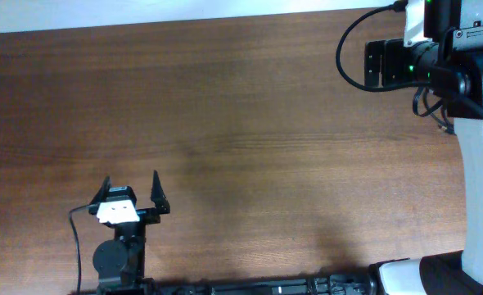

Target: Untangle cables

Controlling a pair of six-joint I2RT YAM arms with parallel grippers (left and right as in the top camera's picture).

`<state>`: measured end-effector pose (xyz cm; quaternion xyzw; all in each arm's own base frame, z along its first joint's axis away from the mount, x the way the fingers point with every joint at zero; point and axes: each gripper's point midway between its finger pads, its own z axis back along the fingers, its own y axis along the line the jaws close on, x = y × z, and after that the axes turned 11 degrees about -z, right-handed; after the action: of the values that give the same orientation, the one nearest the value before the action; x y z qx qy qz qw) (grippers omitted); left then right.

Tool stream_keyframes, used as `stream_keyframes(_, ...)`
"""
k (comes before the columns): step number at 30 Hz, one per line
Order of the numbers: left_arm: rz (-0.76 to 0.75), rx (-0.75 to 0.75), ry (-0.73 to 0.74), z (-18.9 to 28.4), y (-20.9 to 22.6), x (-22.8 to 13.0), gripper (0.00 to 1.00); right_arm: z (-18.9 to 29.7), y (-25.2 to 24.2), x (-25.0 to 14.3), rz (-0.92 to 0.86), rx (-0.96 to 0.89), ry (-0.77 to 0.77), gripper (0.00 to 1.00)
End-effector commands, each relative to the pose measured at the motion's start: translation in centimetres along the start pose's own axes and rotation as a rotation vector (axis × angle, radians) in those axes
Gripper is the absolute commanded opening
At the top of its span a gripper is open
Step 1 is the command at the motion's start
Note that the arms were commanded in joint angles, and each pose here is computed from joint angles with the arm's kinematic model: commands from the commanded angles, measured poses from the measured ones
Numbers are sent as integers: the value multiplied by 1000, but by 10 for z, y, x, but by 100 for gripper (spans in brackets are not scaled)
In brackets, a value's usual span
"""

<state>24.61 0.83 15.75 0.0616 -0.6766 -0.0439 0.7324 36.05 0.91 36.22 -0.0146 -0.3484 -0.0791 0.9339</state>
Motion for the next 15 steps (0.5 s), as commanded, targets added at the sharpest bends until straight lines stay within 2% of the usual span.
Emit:
stream_keyframes(1, -37, -48, -9, 1, -8, 1, 99, -2, -1, 0, 8, -17, 2, 99)
stream_keyframes(15, -30, -34, -4, 0, -6, 0, 99, -2, -1, 0, 8, -17, 2, 99)
